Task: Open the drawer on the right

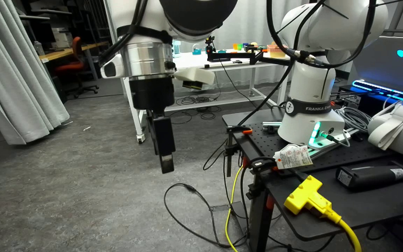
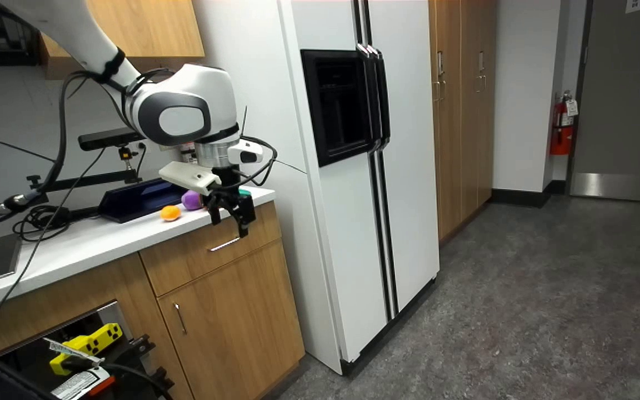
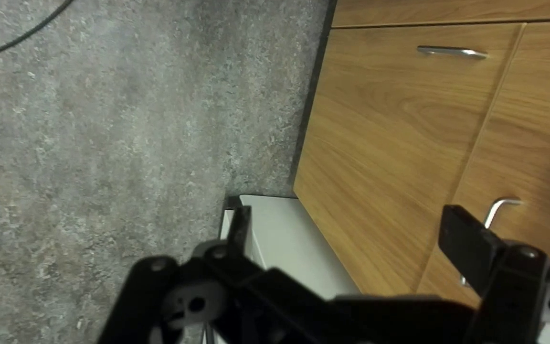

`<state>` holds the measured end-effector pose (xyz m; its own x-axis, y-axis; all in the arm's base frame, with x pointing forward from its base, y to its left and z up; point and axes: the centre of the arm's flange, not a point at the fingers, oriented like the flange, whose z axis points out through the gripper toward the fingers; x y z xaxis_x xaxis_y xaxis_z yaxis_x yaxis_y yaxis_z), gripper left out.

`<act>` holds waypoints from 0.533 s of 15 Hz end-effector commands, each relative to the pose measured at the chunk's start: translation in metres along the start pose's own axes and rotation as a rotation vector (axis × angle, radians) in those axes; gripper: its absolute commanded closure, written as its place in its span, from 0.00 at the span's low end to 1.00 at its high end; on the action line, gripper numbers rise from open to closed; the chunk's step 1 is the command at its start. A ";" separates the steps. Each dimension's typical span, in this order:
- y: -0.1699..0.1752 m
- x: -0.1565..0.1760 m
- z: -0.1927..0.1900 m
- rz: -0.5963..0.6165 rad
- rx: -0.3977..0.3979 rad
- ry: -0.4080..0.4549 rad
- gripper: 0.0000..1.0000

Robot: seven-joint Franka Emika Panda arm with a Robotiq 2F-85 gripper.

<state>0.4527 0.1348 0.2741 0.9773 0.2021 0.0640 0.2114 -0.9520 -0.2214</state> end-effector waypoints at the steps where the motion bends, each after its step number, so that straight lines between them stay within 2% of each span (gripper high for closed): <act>1: -0.005 0.007 0.004 -0.009 0.010 0.000 0.00; 8: -0.006 0.020 0.018 -0.026 0.028 -0.003 0.00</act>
<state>0.4690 0.1516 0.2694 0.9731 0.2198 0.0688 0.2299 -0.9438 -0.2375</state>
